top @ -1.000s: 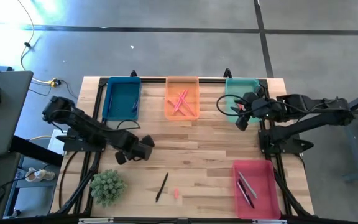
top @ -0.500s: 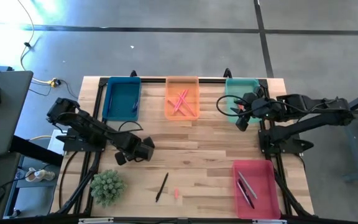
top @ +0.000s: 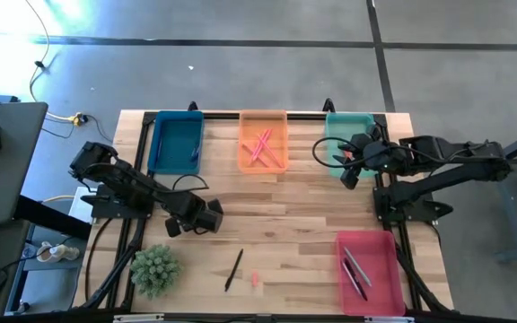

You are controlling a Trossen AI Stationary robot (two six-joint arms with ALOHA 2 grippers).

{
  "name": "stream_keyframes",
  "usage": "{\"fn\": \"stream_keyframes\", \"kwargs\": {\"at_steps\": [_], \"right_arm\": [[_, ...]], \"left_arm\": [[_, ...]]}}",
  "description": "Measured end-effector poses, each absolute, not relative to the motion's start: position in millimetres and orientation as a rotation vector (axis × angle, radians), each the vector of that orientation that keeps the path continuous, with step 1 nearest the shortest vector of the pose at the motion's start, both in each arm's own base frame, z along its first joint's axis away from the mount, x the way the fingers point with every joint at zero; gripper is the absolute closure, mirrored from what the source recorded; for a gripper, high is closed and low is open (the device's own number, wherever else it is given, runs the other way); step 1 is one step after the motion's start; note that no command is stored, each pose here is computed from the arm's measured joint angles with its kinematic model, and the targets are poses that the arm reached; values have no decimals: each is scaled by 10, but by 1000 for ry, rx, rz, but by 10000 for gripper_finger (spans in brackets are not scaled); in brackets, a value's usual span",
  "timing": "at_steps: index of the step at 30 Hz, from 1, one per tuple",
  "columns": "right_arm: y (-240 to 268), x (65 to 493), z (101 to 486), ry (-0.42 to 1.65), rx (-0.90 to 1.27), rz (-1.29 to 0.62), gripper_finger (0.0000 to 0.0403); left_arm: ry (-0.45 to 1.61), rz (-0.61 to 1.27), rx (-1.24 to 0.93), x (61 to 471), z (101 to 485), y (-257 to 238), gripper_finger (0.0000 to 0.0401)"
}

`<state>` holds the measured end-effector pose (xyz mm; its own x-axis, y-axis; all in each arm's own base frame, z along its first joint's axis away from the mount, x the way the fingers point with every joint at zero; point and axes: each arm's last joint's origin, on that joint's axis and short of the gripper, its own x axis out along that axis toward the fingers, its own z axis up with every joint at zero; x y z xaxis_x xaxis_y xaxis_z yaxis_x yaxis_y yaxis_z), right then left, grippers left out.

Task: Sort crayons/erasers/pens/pencils in bins
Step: Put the blue eraser into the green bin

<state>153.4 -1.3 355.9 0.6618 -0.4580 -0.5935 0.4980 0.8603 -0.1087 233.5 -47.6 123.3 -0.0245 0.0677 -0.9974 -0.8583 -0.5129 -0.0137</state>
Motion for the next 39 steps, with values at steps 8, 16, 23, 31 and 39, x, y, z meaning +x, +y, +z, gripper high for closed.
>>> {"fn": "stream_keyframes", "kwargs": {"at_steps": [8, 16, 23, 31, 39], "right_arm": [[-13, 1534, 3559, 652, 65, -541, 261], [-13, 1534, 3559, 652, 65, -541, 261], [-12, 1534, 3559, 654, 57, -538, 261], [-8, 1544, 3568, 643, 67, -523, 261], [27, 1590, 3597, 616, 124, -406, 261]], "left_arm": [[875, 1605, -1492, 2349, 1248, -476, 333], [881, 1568, -1449, 2423, 1293, -486, 334], [915, 1465, -1414, 2539, 1368, -505, 333], [845, 1123, -1392, 2882, 1614, -560, 332], [662, 731, -1286, 3245, 1868, -569, 332]]}}
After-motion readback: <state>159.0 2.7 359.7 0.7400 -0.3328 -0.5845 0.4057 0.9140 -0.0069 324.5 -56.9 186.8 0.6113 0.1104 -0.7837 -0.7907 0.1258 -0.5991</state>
